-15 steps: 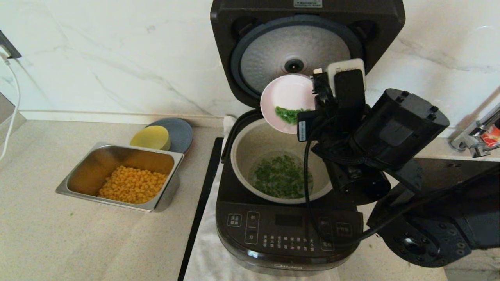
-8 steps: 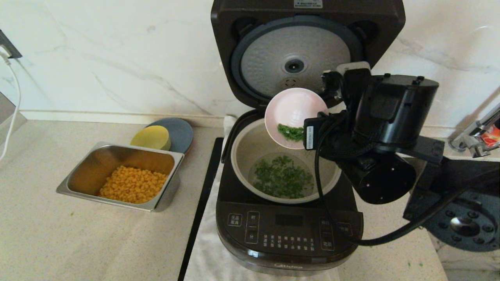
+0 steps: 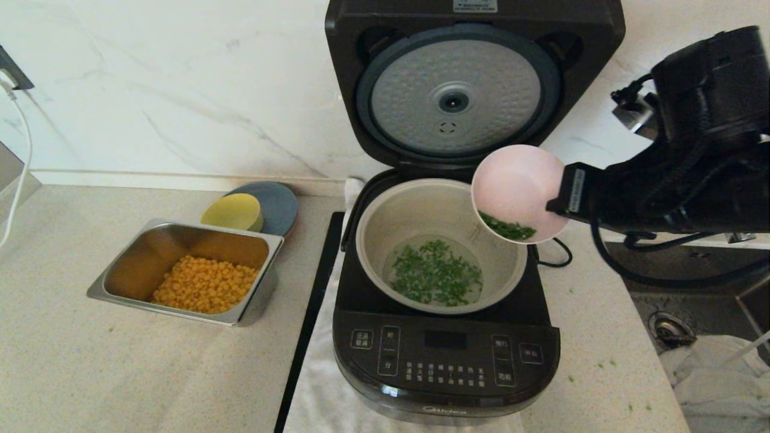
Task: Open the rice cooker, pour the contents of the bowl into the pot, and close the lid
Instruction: Fill a bowl with water from the tap
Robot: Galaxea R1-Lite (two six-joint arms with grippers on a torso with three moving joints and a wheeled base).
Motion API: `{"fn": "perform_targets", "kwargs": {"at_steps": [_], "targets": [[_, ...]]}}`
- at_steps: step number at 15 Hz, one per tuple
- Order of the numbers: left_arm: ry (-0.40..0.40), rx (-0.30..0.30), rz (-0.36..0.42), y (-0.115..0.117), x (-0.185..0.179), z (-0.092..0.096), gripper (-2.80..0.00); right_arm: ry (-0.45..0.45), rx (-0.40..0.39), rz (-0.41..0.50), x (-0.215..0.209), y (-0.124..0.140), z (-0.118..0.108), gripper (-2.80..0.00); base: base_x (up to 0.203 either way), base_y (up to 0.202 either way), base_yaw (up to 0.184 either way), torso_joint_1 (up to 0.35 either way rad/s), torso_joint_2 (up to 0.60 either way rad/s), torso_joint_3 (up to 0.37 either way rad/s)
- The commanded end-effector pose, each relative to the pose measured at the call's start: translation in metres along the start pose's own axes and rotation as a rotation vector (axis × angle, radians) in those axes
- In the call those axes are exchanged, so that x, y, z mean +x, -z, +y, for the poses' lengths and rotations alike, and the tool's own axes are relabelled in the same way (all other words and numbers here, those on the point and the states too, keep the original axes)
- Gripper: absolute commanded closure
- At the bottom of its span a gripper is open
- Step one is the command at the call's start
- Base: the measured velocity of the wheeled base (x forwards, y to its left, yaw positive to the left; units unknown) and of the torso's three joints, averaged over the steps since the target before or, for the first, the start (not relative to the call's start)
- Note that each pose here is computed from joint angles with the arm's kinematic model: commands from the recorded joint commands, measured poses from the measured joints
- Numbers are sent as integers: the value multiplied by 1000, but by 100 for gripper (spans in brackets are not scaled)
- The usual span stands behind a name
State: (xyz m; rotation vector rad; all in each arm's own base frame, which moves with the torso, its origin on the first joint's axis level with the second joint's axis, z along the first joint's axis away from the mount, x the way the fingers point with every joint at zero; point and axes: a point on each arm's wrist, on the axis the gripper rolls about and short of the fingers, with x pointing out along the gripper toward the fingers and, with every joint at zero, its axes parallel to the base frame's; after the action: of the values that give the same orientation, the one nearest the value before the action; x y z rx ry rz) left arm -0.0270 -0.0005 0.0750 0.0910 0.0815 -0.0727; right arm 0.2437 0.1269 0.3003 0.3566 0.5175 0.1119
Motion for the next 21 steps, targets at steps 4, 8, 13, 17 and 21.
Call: {"fn": "perform_targets", "kwargs": {"at_steps": [4, 8, 13, 17, 21], "targets": [[0, 0, -2, 0, 0, 0, 0, -7, 119, 54, -72, -21, -61, 0, 0, 0, 0, 0, 0, 0], [0, 1, -1, 0, 0, 0, 0, 65, 201, 87, -95, -22, -103, 0, 0, 0, 0, 0, 0, 0], [0, 0, -2, 0, 0, 0, 0, 204, 305, 137, -105, -13, -155, 0, 0, 0, 0, 0, 0, 0], [0, 0, -2, 0, 0, 0, 0, 296, 435, 162, -100, -8, -204, 0, 0, 0, 0, 0, 0, 0], [0, 0, -2, 0, 0, 0, 0, 347, 599, 200, -88, -5, -269, 0, 0, 0, 0, 0, 0, 0]]}}
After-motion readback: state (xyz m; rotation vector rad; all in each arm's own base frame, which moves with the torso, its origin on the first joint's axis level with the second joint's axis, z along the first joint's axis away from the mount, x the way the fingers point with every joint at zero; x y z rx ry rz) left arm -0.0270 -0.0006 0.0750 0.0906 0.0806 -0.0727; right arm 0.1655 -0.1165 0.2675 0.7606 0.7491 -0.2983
